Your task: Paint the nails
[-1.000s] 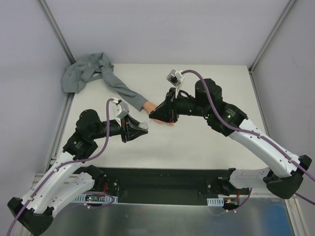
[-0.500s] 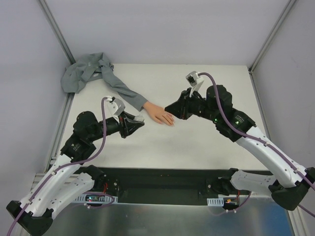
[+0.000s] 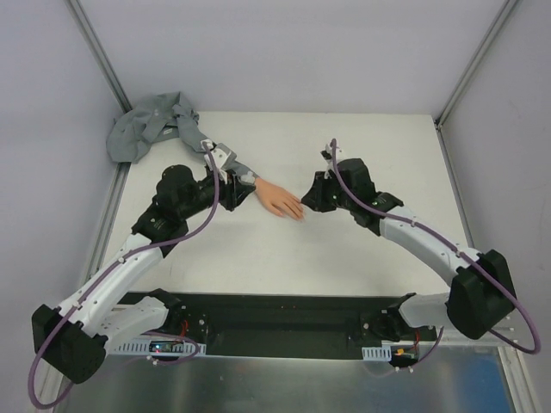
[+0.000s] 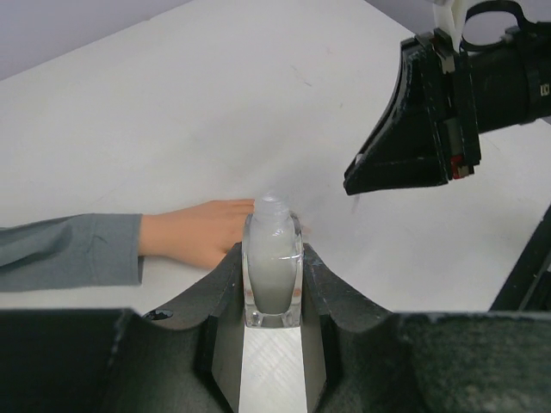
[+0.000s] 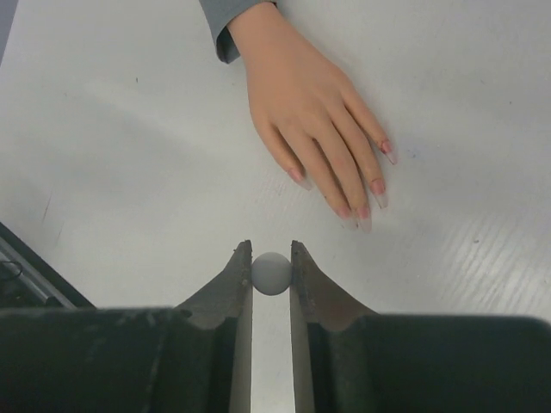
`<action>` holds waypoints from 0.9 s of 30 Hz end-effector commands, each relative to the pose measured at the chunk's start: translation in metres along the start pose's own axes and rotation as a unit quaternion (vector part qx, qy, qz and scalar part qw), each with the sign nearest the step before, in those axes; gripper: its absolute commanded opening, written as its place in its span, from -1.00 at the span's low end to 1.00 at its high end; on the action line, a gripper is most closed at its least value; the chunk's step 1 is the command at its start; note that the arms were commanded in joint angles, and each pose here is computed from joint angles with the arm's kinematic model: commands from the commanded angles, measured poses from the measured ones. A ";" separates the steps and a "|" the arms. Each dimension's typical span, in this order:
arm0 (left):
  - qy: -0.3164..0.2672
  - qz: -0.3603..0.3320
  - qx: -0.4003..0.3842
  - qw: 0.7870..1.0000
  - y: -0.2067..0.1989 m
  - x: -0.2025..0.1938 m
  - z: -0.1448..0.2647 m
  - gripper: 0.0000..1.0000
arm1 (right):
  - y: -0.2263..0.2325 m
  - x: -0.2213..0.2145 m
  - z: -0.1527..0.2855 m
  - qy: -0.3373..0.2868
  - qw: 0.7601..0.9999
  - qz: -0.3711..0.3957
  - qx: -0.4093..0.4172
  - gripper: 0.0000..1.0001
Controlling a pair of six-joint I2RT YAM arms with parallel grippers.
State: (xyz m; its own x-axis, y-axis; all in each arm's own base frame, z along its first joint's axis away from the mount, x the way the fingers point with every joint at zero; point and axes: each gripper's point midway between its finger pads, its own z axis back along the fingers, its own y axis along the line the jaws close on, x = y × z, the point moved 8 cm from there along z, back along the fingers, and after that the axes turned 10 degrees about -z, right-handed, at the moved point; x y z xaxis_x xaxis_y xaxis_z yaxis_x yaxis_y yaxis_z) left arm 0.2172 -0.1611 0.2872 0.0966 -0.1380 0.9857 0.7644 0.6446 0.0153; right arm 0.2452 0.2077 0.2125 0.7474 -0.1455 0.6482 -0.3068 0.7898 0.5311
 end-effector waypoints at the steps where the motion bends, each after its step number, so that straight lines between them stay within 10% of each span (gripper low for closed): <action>1: -0.086 -0.013 0.008 0.996 0.026 0.032 -0.008 -1.00 | 0.000 0.010 -0.025 -0.032 0.999 0.009 0.021 -0.99; 27: -0.073 0.007 -0.021 0.997 0.035 0.011 -0.004 -1.00 | -0.059 -0.017 -0.081 -0.020 0.996 0.010 -0.090 -1.00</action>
State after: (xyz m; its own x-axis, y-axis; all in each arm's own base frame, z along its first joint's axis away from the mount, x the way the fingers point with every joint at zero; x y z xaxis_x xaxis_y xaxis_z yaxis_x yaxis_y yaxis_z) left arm 0.2495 -0.1408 0.2863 0.0821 -0.0265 0.9963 0.7650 0.6424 -0.0460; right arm 0.2844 0.2092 0.1184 0.7609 -0.1175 0.6382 -0.2079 0.8875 0.4113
